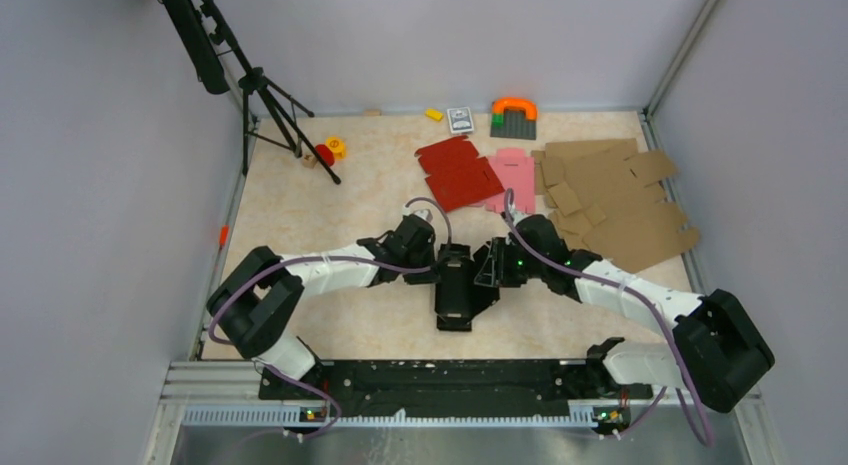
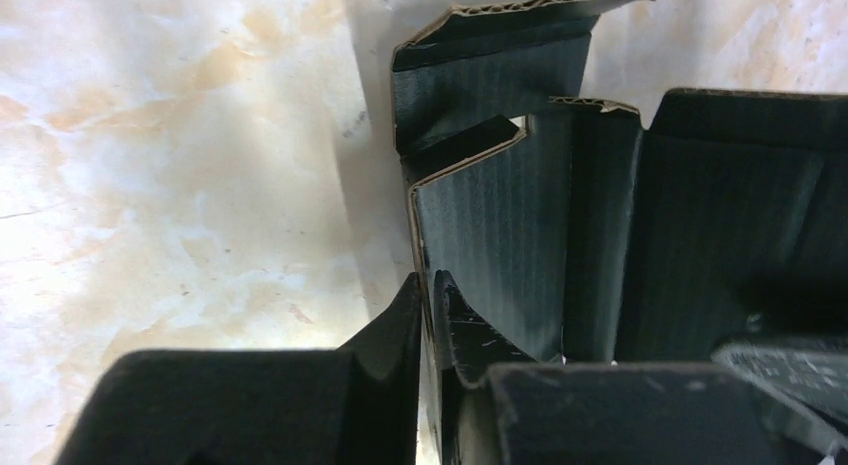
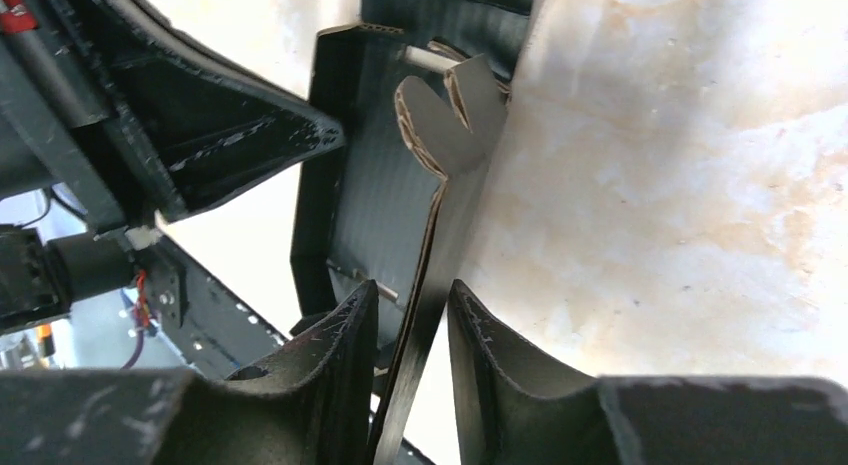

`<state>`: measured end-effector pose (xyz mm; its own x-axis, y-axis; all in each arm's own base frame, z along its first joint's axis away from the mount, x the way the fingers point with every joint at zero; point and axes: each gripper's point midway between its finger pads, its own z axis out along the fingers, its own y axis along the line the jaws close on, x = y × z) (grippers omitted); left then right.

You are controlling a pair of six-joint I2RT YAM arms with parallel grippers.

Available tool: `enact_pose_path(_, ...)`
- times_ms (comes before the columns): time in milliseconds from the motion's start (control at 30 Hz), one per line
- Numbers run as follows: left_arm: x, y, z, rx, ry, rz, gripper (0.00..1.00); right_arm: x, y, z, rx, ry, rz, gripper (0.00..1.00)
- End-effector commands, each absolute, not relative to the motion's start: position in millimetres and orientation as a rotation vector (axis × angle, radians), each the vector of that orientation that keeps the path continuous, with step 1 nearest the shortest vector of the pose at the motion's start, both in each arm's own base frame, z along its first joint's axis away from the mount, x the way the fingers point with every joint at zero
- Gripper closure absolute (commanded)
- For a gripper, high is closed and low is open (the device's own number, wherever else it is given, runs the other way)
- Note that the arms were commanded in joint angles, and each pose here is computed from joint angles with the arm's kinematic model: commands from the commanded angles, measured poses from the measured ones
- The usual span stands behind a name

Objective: Fold the paper box
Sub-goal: Fold the paper box at the center of the board.

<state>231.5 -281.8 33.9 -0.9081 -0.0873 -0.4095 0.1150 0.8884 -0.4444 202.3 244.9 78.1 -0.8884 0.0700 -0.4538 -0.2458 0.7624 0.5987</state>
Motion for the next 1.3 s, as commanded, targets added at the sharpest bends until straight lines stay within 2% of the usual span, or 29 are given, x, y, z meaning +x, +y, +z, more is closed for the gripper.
enact_pose_path(0,233,-322,60,0.058,2.558,-0.838,0.89,216,245,91,-0.208,2.448,0.852,0.70)
enact_pose_path(233,227,-347,65,0.136,2.550,-0.993,0.80,220,249,100,-0.260,2.430,0.836,0.72)
enact_pose_path(667,226,-351,62,0.226,2.614,-0.892,0.65,220,251,100,-0.309,2.440,0.795,0.78)
enact_pose_path(733,228,-350,65,0.220,2.602,-0.909,0.68,223,248,100,-0.306,2.429,0.767,0.81)
enact_pose_path(900,236,-345,74,0.187,2.556,-0.937,0.89,234,241,112,-0.330,2.352,0.700,0.90)
enact_pose_path(967,242,-342,83,0.179,2.526,-0.934,0.90,238,242,120,-0.339,2.312,0.707,0.93)
enact_pose_path(1000,245,-342,90,0.179,2.505,-0.937,0.86,239,243,124,-0.340,2.288,0.714,0.96)
enact_pose_path(1100,252,-340,111,0.187,2.436,-0.944,0.66,246,240,136,-0.334,2.215,0.702,1.00)
enact_pose_path(1267,263,-322,142,0.186,2.323,-0.991,0.48,261,225,167,-0.298,1.996,0.642,1.00)
